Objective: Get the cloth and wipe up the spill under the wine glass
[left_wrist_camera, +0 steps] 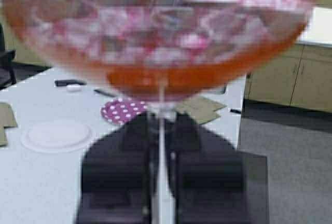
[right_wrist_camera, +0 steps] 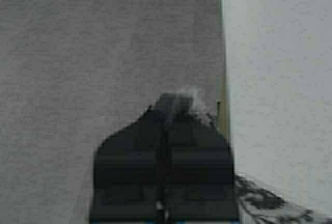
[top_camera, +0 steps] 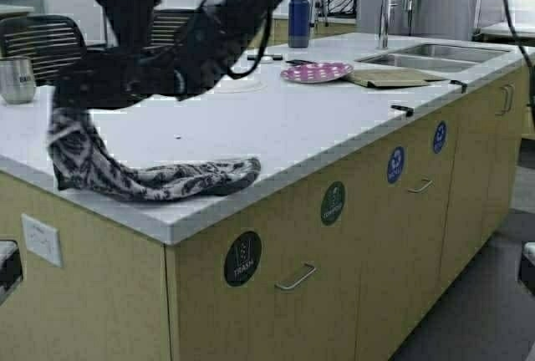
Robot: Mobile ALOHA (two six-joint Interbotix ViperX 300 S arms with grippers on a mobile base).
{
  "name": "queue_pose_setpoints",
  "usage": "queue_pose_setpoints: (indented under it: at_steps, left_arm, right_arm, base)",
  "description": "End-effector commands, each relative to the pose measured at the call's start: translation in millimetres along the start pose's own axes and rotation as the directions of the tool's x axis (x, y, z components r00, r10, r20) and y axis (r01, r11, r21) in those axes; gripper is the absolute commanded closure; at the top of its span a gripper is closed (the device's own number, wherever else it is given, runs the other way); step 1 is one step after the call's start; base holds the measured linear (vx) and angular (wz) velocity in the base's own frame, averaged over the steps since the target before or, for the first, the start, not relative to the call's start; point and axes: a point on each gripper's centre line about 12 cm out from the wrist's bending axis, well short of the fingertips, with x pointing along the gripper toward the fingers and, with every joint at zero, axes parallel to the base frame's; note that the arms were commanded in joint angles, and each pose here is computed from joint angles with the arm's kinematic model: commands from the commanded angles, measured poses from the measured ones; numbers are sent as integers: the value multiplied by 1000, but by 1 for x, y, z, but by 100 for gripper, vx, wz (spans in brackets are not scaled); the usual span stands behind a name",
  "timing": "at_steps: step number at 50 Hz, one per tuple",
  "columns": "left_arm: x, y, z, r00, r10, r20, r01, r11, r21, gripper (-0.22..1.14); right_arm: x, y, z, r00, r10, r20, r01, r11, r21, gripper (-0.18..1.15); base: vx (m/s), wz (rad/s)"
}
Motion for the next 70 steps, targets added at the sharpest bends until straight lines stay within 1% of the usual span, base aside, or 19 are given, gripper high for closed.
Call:
queue_pose_setpoints:
  at_steps: [1,5,10,15,20,29,41,60,70]
  left_arm:
    - [10,1,-7,1000,-2,-8,2,1000,-2,72]
    - [15,3,-25,999,-3,-32,2,1000,-10,72]
    - [21,4,-46,999,-8,-42,7,1000,-22,72]
    - [28,6,-69,999,-15,-52,14,999,-29,72]
    - [35,8,-96,997,-24,-70,21,999,-34,72]
    - [45,12,-148,995,-34,-95,29,998,-48,72]
    - [61,15,-210,993,-72,-93,67,996,-56,72]
    - [76,22,-291,989,-87,-123,79,995,-64,72]
    - [74,25,-331,982,-85,-169,75,995,-62,72]
  right_arm:
    - [-20,-75,19,989,-143,20,142,989,39,91]
    - [-36,-111,10,977,-213,-11,213,975,57,91]
    - [-57,-149,-3,957,-285,-50,288,955,70,91]
    - [-71,-175,-13,939,-335,-78,341,937,78,91]
    - [-80,-191,-20,926,-365,-96,373,924,84,91]
    - [-89,-199,-29,917,-381,-119,392,916,81,91]
    - [-99,-206,-37,906,-399,-141,412,907,85,91]
    - [-106,-202,-45,907,-396,-139,410,908,86,91]
    - [-111,-199,-48,908,-396,-135,409,908,88,91]
  base:
    - [0,0]
    - [0,0]
    - [0,0]
    - [0,0]
    - [0,0]
    - [0,0]
    - [0,0]
    - [0,0]
    - [0,0]
